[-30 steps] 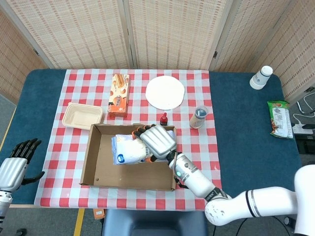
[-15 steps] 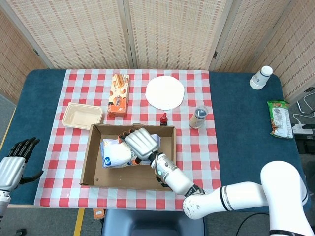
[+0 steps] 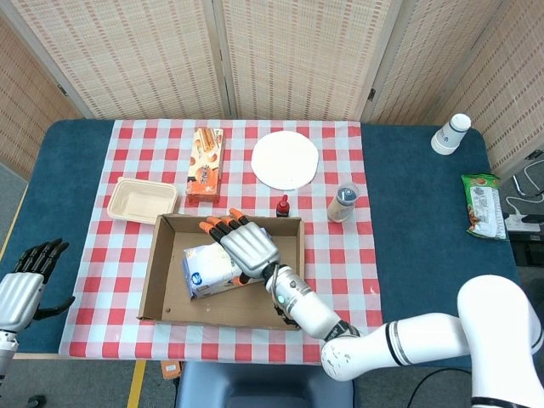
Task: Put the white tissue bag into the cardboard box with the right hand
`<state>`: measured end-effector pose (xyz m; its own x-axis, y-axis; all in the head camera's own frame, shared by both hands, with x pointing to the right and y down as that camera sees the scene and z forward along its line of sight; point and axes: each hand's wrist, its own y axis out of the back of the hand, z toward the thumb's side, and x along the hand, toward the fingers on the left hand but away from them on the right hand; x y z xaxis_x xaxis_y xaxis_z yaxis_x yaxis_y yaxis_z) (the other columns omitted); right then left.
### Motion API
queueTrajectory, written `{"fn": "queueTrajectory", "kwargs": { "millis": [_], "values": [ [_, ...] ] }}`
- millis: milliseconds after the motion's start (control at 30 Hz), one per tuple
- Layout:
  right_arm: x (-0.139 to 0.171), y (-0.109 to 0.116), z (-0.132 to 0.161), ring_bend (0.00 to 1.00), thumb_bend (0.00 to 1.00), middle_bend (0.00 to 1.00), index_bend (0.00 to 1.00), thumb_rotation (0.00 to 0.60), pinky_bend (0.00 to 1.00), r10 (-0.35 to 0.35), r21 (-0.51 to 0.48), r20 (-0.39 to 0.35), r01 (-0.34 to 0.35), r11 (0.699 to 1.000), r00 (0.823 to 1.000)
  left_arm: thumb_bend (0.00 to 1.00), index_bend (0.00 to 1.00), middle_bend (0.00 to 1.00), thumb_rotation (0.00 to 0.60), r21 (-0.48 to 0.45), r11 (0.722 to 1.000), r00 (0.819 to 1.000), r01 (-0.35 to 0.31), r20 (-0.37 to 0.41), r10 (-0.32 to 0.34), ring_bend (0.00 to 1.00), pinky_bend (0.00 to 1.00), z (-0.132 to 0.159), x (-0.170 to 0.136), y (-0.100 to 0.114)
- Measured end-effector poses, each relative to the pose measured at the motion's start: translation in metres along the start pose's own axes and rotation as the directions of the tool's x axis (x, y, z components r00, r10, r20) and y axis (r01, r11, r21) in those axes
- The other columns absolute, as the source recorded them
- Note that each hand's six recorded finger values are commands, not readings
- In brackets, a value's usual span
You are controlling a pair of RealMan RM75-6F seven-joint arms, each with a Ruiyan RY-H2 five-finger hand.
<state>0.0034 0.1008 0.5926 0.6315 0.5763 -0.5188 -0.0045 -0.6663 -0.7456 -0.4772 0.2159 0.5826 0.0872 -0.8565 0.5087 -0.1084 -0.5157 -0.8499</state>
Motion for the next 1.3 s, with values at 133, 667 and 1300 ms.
{"fn": "queueTrajectory", "kwargs": {
  "millis": [133,667,1300],
  "values": [
    [0.02,0.022,-0.011,0.0,0.0,0.0,0.0,0.6,0.0,-0.063,0.048,0.009,0.062,0.997,0.998,0.21,0.0,0.0,0.6,0.003,1.0,1.0,0.002,-0.001,-0.002,0.0,0.07,0.0,0.0,-0.001],
    [0.225,0.042,-0.194,0.0,0.0,0.0,0.0,0.6,0.0,-0.339,0.23,0.386,0.266,0.936,0.858,0.21,0.0,0.0,0.6,0.015,1.0,0.999,0.004,-0.044,-0.003,0.0,0.07,-0.009,0.006,-0.004],
    [0.355,-0.058,-0.27,0.0,0.0,0.0,0.0,0.6,0.0,-0.29,0.225,0.566,0.194,0.955,0.772,0.21,0.0,0.0,0.6,0.013,1.0,0.999,0.007,-0.033,-0.007,0.0,0.07,-0.005,0.007,-0.005]
  ]
}}
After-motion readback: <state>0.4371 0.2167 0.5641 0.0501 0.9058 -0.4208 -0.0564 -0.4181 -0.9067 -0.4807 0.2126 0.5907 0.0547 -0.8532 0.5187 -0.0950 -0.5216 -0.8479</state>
